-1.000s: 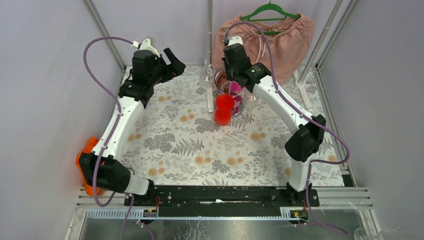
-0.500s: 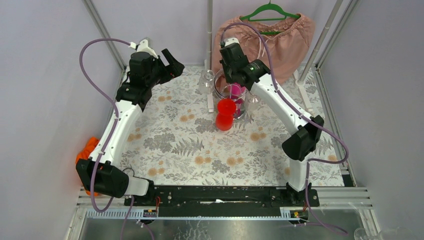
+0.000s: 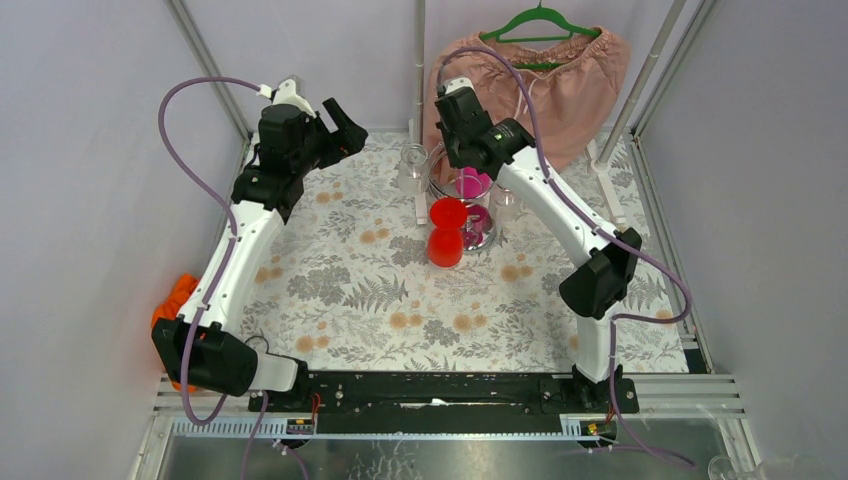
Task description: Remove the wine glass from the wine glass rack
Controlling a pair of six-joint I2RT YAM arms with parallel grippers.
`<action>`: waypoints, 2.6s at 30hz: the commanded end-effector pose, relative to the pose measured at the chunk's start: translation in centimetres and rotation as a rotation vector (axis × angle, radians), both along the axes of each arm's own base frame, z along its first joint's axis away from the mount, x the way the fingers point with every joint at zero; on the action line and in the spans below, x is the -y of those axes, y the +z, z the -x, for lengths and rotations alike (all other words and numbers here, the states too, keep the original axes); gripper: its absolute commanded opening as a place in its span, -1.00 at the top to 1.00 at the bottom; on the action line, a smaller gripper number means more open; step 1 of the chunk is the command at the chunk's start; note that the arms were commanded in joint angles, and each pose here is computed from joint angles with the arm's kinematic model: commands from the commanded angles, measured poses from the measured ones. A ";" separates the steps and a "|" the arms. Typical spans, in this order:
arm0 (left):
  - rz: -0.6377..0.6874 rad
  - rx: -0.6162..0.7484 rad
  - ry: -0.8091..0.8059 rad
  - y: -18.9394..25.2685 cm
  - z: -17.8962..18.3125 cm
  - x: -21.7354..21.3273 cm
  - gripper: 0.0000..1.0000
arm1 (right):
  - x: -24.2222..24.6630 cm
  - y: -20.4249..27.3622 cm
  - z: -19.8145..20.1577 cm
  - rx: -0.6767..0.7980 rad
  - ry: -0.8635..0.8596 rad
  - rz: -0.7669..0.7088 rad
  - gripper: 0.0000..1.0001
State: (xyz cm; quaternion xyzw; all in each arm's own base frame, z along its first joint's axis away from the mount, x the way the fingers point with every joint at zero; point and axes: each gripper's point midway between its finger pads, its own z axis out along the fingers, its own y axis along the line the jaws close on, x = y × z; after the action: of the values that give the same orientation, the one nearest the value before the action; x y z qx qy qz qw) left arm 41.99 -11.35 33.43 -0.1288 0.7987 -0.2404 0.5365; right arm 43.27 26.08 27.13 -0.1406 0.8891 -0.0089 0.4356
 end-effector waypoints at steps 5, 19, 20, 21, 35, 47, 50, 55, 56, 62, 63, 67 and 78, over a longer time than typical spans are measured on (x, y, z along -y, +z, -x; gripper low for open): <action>-0.022 0.005 0.002 0.0 0.6 -0.2 -0.85 | 0.4 10.8 2.9 0.260 0.002 -0.184 1.00; -0.014 0.011 -0.001 0.5 1.2 0.0 -0.85 | -0.5 10.4 6.7 0.232 0.057 -0.204 1.00; -0.014 0.011 -0.001 0.5 1.3 0.0 -0.85 | -0.6 10.6 6.9 0.233 0.062 -0.207 1.00; -0.014 0.013 0.000 0.5 1.3 0.0 -0.85 | -0.7 10.6 7.0 0.230 0.065 -0.209 1.00; -0.020 0.014 0.004 0.6 1.7 -0.2 -0.85 | -2.8 10.4 9.7 0.207 0.130 -0.240 1.00; -0.019 0.005 0.004 0.2 1.7 -0.2 -0.86 | -2.8 8.4 9.7 0.192 0.095 -0.207 1.00; -0.020 0.006 0.006 0.2 1.6 -0.2 -0.86 | -2.6 7.8 9.4 0.187 0.072 -0.177 1.00; -0.024 0.001 0.007 0.0 1.6 -0.2 -0.86 | -2.6 6.6 9.1 0.167 0.046 -0.168 1.00; -0.024 -0.001 0.008 -0.1 1.6 -0.2 -0.86 | -2.6 6.3 9.1 0.162 0.044 -0.165 1.00; -0.025 -0.001 0.009 -0.1 1.6 -0.2 -0.86 | -2.3 5.8 9.0 0.160 0.023 -0.152 1.00; -0.025 -0.001 0.009 -0.1 1.6 -0.2 -0.86 | -2.2 5.8 9.0 0.159 0.022 -0.149 0.99; -0.026 -0.003 0.007 -0.2 1.6 -0.2 -0.86 | -2.2 5.8 9.0 0.161 0.016 -0.154 0.66; -0.030 -0.003 0.011 -0.1 2.0 -0.4 -0.86 | -1.4 8.1 9.6 0.216 0.015 -0.210 0.08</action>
State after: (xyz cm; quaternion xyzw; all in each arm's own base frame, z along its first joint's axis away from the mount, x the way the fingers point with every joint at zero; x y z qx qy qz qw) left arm 40.64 -11.17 33.24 -0.1305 0.8025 -0.2355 0.5324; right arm 33.93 28.27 31.11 -0.1274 0.8600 0.0502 0.4915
